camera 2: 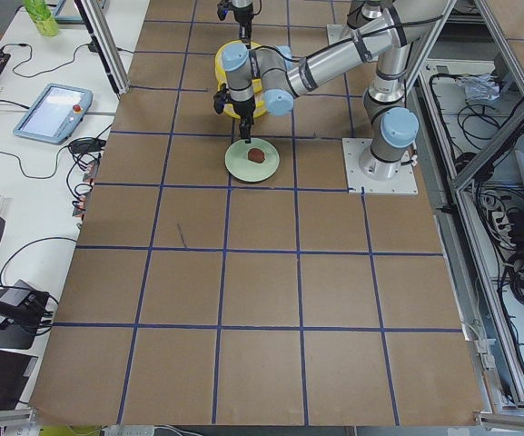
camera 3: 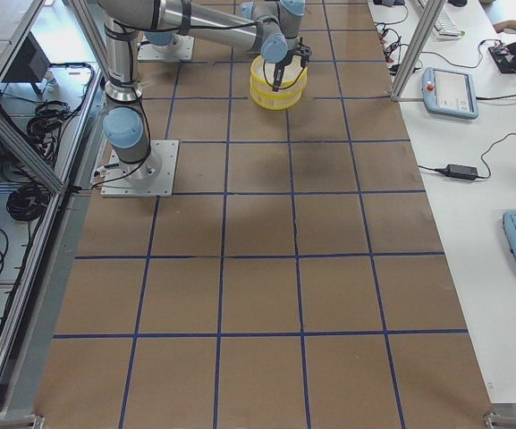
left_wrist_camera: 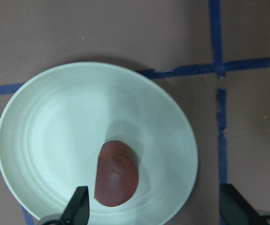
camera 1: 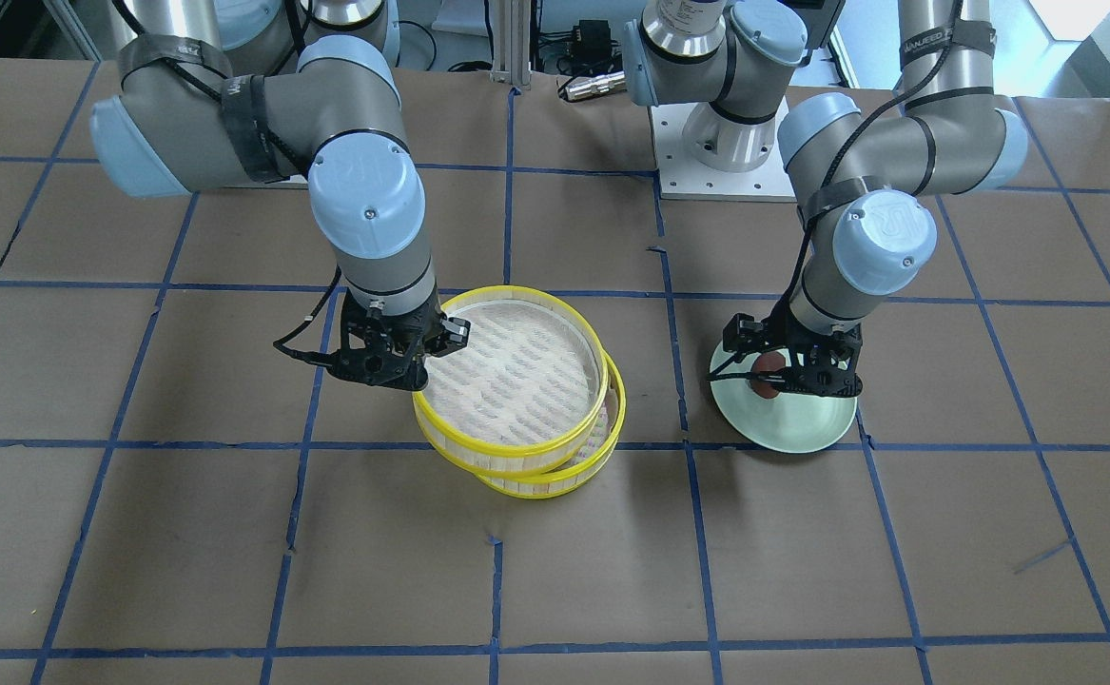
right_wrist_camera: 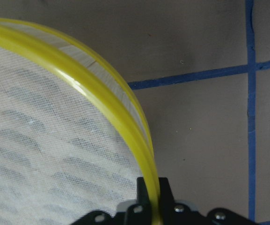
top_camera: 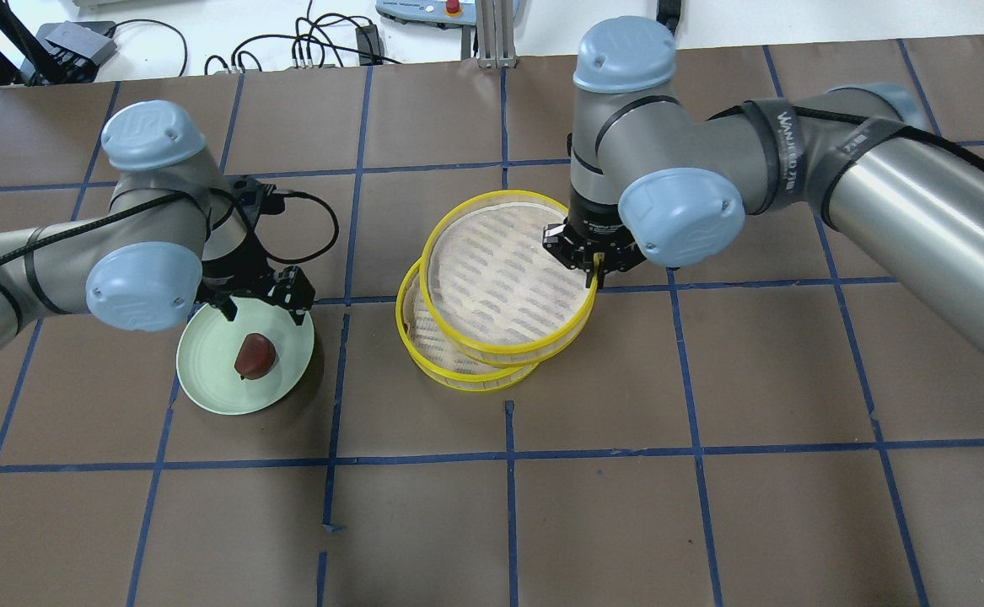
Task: Stack buns with steamer
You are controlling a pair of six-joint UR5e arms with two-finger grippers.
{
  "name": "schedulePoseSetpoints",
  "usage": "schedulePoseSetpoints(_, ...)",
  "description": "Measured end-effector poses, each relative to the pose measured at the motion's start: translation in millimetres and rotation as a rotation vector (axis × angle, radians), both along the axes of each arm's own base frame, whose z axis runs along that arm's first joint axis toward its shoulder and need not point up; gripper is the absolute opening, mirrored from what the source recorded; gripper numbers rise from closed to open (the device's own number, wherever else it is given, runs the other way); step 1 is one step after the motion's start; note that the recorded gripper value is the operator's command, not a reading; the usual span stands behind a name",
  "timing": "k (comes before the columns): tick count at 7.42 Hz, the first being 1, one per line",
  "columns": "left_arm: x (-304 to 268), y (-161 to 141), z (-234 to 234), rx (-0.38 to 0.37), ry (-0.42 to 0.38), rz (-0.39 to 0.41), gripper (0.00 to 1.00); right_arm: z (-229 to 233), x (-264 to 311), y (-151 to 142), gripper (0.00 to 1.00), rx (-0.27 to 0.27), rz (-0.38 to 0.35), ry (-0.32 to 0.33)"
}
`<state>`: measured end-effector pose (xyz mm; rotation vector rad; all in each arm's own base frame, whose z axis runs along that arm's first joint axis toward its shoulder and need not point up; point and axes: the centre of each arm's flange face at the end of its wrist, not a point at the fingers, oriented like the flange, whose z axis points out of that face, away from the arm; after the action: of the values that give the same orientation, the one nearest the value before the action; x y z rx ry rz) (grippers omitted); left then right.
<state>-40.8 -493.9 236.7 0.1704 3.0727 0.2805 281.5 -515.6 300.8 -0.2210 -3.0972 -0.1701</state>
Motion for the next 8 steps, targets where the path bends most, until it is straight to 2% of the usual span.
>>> schedulePoseSetpoints(2, 15, 17, -26, 0.066, 0.012, -0.015, 0.64, -10, 9, 1, 0.08, 0.014, -0.003, 0.003)
schedulePoseSetpoints(3, 16, 19, -39, 0.084, 0.017, -0.016, 0.42, -14, 11, 1, 0.08, 0.021, -0.002, 0.005)
schedulePoseSetpoints(4, 17, 18, -49, 0.084, 0.018, -0.016, 0.10, -18, 14, 2, 0.08, 0.028, -0.002, 0.007)
schedulePoseSetpoints(5, 18, 14, -51, 0.072, 0.015, -0.016, 0.00, -21, 18, 4, 0.08, 0.032, -0.004, 0.010)
schedulePoseSetpoints(8, 23, -19, -16, -0.054, -0.016, -0.023, 0.00, -25, 24, 7, 0.08, 0.037, -0.007, 0.014)
